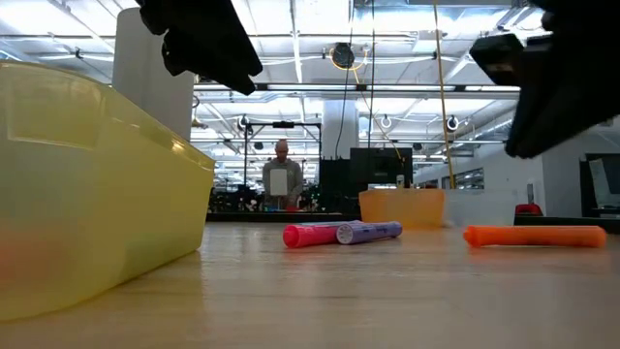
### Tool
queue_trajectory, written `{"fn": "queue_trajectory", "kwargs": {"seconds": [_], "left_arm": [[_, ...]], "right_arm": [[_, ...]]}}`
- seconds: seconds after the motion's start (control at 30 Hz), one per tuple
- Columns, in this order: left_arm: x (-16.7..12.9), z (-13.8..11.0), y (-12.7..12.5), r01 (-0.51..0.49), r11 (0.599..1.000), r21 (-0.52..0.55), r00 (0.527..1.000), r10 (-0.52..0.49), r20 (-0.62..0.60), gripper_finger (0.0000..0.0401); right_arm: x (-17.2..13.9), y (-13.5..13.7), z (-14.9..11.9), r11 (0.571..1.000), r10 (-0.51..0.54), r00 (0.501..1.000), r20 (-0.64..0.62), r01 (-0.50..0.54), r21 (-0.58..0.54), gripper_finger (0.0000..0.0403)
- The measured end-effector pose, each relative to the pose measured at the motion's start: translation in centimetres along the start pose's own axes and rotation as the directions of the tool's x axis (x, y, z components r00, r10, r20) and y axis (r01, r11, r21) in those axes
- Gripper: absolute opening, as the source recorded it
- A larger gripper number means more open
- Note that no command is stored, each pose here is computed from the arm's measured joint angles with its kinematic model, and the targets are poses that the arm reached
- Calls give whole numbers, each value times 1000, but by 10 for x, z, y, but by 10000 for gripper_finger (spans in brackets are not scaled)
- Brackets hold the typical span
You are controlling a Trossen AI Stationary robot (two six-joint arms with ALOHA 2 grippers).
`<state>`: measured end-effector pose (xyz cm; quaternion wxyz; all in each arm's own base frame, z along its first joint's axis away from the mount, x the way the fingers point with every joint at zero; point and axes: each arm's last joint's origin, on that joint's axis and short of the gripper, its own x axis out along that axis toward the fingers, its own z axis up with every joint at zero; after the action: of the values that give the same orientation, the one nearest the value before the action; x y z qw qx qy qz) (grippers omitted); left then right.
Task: Pick & Place Markers
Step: Put the orange highlighter pen into the yellow bin
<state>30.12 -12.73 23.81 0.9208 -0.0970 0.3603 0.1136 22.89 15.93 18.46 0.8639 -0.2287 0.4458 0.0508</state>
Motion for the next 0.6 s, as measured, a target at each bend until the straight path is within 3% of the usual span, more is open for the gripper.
{"fn": "queue_trajectory", "kwargs": {"seconds": [0.17,0.3,0.43,0.6], "left_arm": [[-1,-1,-3,13,1000,15,1000,-13,7,186],[-1,4,-5,31,999,44,998,-33,45,186],[-1,7,-5,44,997,69,996,-49,74,186],[-1,8,-6,46,997,63,996,-51,79,186]], "right_arm": [[-9,-36,-24,991,-57,971,-233,82,102,105],[3,-65,-51,980,-2,944,-331,67,185,182],[23,-84,-70,976,30,965,-262,28,215,229],[48,-99,-94,951,84,990,-110,-47,305,230]]}}
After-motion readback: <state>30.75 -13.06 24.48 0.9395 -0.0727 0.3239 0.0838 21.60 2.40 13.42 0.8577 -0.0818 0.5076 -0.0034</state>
